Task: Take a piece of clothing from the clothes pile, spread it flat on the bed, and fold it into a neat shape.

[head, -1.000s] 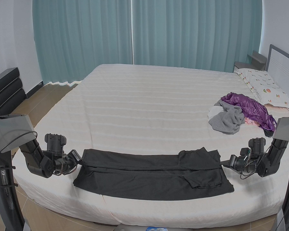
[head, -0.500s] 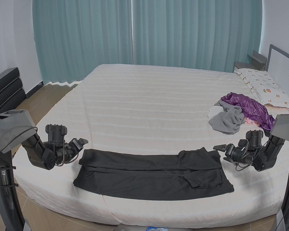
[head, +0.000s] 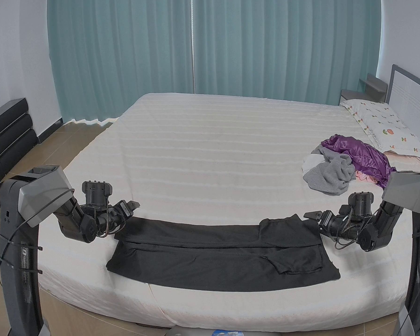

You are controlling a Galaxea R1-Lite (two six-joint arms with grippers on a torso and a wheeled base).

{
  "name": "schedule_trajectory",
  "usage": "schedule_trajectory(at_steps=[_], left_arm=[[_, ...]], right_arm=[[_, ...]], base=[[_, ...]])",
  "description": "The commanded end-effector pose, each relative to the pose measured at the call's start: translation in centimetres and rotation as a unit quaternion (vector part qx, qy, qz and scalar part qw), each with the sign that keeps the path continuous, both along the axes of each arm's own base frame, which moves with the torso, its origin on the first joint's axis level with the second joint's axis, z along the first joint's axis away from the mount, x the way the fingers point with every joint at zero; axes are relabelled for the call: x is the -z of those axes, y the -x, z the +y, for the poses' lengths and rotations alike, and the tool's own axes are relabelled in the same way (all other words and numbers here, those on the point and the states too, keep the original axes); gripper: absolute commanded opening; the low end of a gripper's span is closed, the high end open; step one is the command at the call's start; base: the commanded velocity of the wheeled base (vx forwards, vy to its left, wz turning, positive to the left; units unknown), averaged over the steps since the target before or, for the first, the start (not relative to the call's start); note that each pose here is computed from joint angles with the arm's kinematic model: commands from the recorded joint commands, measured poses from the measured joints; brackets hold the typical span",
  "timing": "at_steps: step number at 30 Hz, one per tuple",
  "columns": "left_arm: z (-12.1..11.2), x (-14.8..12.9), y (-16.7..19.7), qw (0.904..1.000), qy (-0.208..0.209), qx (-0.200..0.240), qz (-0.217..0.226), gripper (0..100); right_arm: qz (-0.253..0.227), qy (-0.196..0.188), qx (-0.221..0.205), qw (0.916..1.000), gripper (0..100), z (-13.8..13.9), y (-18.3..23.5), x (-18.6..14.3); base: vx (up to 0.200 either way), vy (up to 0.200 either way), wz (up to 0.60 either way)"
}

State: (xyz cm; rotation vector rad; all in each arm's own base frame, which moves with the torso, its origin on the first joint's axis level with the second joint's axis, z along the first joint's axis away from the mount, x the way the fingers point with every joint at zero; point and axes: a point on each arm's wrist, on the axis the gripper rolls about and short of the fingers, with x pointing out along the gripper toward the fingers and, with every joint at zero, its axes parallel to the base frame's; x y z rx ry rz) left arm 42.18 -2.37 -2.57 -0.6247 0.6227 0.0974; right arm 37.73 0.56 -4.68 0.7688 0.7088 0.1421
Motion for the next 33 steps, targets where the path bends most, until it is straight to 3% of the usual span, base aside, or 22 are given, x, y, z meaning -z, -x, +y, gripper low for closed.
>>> schedule_trajectory(at_steps=[1, 11, 17, 21, 33], left_arm=[[0.0, 1.6, -0.1, 0.9999, -0.001, 0.001, 0.015, 0], [0.8, 1.7, -0.6, 0.9999, -0.001, -0.015, 0.006, 0], [1.6, 1.5, -0.7, 0.9976, -0.028, -0.064, -0.006, 0], [1.6, 1.4, -0.9, 0.9964, -0.013, -0.079, -0.025, 0], [1.3, 2.0, -1.0, 0.9968, -0.009, -0.076, -0.024, 0]], right_arm=[[0.006, -0.001, -0.001, 1.0000, 100, 0.0, 0.1, 0.3], [0.007, -0.001, 0.000, 1.0000, 100, 0.0, 0.1, 0.3], [0.006, -0.001, 0.000, 1.0000, 100, 0.0, 0.0, 0.3], [0.004, -0.001, 0.001, 1.0000, 100, 0.0, -0.1, 0.3], [0.009, 0.031, 0.045, 0.9985, 100, -0.2, -1.8, 1.0]], base=[[0.000, 0.000, 0.00], [0.000, 0.000, 0.00], [0.000, 0.000, 0.00], [0.000, 0.000, 0.00], [0.000, 0.000, 0.00]])
